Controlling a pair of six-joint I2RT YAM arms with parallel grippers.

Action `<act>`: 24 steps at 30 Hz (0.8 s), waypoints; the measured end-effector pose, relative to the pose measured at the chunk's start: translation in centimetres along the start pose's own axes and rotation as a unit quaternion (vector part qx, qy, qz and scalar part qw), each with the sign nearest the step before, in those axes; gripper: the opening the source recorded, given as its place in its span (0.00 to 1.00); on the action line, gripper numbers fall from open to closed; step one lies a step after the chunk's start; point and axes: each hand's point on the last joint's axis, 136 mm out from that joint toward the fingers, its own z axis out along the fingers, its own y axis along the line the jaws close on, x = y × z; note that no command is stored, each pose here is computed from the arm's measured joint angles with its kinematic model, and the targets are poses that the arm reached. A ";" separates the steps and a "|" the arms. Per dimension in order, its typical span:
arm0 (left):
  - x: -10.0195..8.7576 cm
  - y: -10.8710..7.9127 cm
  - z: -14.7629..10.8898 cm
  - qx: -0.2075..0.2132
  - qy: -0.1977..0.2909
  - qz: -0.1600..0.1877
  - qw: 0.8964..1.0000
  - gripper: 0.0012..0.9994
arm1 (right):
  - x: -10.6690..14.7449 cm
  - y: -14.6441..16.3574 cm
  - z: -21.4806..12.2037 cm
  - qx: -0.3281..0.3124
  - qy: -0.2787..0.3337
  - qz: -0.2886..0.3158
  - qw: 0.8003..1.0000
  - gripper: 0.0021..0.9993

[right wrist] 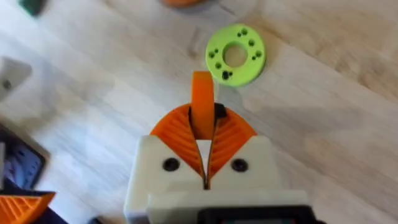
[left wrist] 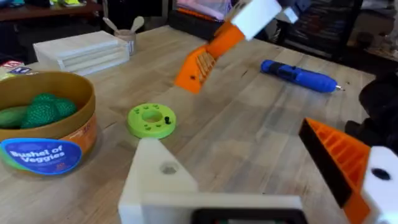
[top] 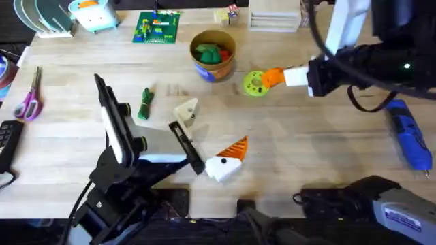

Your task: Pick up the gripper from the table and insert it into the empty holder that is missing its gripper. Then pick up a screw, insert it into the mounting hole, and use the screwdriver to tighten it. Finally, clean up the table by picking up the vegetable and placing it into the bucket.

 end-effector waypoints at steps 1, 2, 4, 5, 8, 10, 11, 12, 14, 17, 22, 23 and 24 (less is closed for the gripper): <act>0.0 0.0 0.0 0.000 0.000 0.000 1.000 0.99 | -0.9 -0.2 0.0 -0.014 -0.023 0.017 0.999 0.01; 0.0 0.0 0.0 0.000 0.000 0.000 1.000 0.99 | -1.6 -0.2 0.1 -0.034 -0.042 0.034 0.998 0.01; 0.0 0.0 0.0 0.000 0.000 0.000 1.000 0.99 | -2.0 0.3 0.8 -0.088 -0.055 0.071 0.992 0.01; 0.0 0.0 0.0 0.000 0.000 0.000 1.000 0.99 | -0.8 1.7 2.1 -0.170 -0.027 0.135 0.976 0.01; 0.0 0.0 0.0 0.000 0.000 0.000 1.000 0.99 | 0.0 3.9 2.8 -0.260 0.009 0.181 0.949 0.01; 0.0 0.0 0.0 0.000 0.000 0.000 1.000 0.99 | -0.1 5.2 2.7 -0.316 0.023 0.198 0.927 0.01; 0.0 0.0 0.0 0.000 0.000 0.000 1.000 0.99 | -0.2 5.9 2.6 -0.346 0.030 0.207 0.914 0.01; 0.0 0.0 0.0 0.000 0.000 0.000 1.000 0.99 | -0.3 6.3 2.5 -0.369 0.036 0.215 0.904 0.01; 0.0 0.0 0.0 0.000 0.000 0.000 1.000 0.99 | -0.4 7.0 2.4 -0.406 0.049 0.232 0.882 0.01; 0.0 0.0 0.0 0.000 0.000 0.000 1.000 0.99 | -0.1 7.6 2.6 -0.444 0.076 0.261 0.854 0.01; 0.0 0.0 0.0 0.000 0.000 0.000 1.000 0.99 | 0.4 8.9 2.9 -0.480 0.115 0.288 0.821 0.01; 0.0 0.0 0.0 0.000 0.000 0.000 1.000 0.99 | 0.5 9.1 2.9 -0.485 0.121 0.290 0.816 0.01; 0.0 0.0 0.0 0.000 0.000 0.000 1.000 0.99 | 0.5 9.4 2.9 -0.489 0.124 0.290 0.814 0.01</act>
